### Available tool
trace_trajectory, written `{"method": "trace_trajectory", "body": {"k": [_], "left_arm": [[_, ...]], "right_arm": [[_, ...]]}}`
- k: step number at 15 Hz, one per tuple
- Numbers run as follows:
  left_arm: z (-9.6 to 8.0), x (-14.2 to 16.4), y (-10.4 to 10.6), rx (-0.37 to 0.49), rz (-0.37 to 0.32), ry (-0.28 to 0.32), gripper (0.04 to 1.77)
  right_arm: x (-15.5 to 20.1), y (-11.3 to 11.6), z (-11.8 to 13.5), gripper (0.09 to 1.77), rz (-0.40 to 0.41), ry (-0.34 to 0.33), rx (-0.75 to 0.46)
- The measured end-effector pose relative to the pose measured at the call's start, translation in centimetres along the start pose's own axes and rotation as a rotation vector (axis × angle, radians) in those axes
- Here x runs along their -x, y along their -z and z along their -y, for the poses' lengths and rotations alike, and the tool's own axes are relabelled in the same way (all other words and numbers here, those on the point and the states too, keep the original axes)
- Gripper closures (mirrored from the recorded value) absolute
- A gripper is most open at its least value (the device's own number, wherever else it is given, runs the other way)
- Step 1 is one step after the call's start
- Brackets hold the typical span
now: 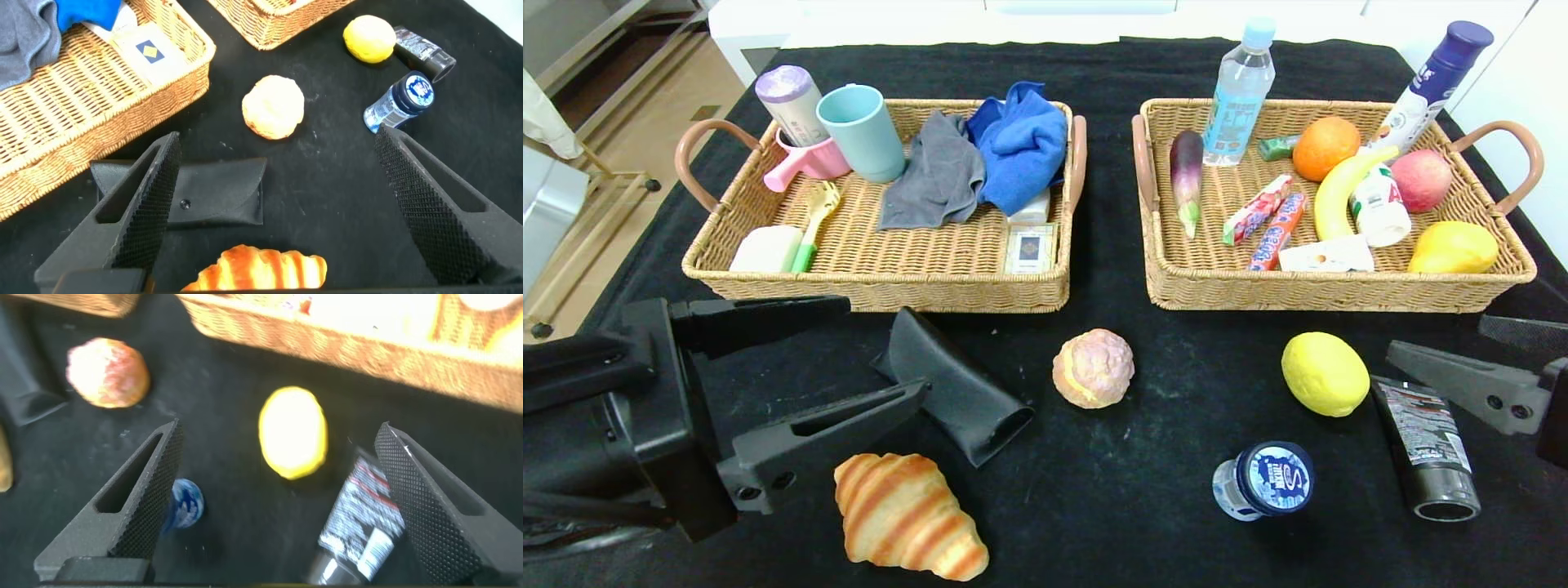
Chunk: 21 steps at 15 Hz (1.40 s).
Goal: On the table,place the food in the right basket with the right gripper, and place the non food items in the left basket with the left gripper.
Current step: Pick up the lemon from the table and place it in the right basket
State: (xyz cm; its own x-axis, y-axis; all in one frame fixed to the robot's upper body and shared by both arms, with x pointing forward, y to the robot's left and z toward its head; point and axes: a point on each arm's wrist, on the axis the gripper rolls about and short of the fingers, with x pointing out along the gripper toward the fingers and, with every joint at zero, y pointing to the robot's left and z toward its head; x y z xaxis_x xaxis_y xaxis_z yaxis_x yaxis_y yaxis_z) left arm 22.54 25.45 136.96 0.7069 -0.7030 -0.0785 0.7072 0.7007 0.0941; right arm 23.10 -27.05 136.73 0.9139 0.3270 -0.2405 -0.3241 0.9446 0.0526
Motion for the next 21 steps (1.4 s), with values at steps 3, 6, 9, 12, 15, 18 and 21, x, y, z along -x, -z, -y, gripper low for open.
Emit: {"method": "trace_trajectory", "body": {"k": [3, 6, 9, 12, 15, 18, 21], "left_arm": [[0.0, 0.1, 0.0, 0.000, 0.001, 0.000, 0.09], [0.1, 0.1, 0.1, -0.001, -0.001, 0.001, 0.09], [0.1, 0.2, 0.1, -0.002, -0.001, -0.001, 0.09], [0.1, 0.2, 0.2, -0.003, -0.002, -0.001, 0.09], [0.1, 0.2, 0.1, -0.005, 0.001, -0.001, 0.09], [0.1, 0.2, 0.2, -0.006, 0.002, -0.001, 0.09], [0.1, 0.3, 0.1, -0.006, 0.002, -0.002, 0.09]], "right_arm": [[-0.3, -0.9, 0.0, 0.15, -0.141, 0.048, -0.055], [-0.8, -2.1, -0.2, 0.15, -0.268, 0.080, -0.129], [-2.1, -3.2, -0.4, 0.15, -0.352, 0.104, -0.169], [-4.3, -3.2, -0.6, 0.15, -0.385, 0.163, -0.153], [-5.7, -3.4, -0.8, 0.15, -0.391, 0.186, -0.142], [-6.3, -3.5, -1.2, 0.15, -0.398, 0.174, -0.134], [-7.2, -3.1, -1.5, 0.15, -0.432, 0.172, -0.125]]}}
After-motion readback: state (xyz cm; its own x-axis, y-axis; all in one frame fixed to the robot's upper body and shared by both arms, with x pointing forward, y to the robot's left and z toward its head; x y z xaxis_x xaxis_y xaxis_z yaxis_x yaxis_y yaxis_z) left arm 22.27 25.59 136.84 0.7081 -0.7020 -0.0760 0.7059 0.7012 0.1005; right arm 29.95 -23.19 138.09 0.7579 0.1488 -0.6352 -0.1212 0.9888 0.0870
